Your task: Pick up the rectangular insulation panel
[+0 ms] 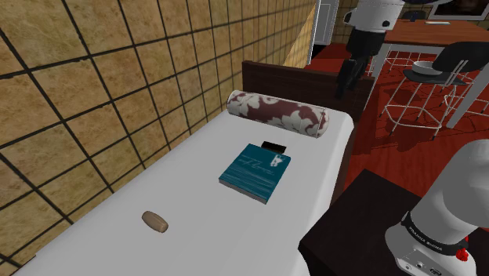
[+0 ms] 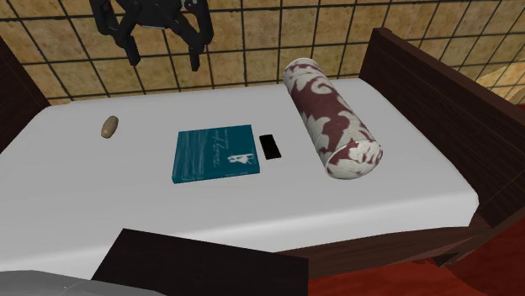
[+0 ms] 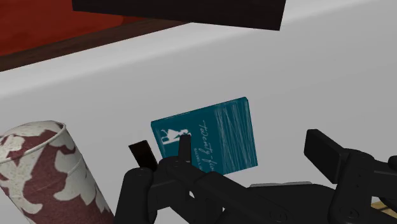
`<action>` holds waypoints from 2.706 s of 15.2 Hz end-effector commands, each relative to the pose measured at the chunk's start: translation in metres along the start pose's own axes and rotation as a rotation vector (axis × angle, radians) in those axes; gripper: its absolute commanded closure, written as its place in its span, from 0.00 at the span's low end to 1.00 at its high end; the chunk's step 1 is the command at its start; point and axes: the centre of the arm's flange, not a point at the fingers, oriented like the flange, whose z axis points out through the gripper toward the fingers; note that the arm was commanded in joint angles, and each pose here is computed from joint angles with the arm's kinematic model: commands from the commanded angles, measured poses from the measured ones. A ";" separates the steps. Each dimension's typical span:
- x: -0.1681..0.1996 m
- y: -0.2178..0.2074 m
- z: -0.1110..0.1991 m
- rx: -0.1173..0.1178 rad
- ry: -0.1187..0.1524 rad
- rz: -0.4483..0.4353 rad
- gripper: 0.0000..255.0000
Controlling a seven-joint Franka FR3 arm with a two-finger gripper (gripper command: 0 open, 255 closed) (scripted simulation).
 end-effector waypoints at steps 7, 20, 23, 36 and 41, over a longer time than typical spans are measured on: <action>0.043 0.028 0.061 -0.004 -0.007 -0.018 0.00; 0.136 0.087 0.193 -0.013 -0.022 -0.057 0.00; 0.158 0.100 0.224 -0.015 -0.026 -0.066 0.00; 0.251 0.156 0.358 -0.024 -0.041 -0.105 0.00; 0.287 0.177 0.409 -0.028 -0.047 -0.120 0.00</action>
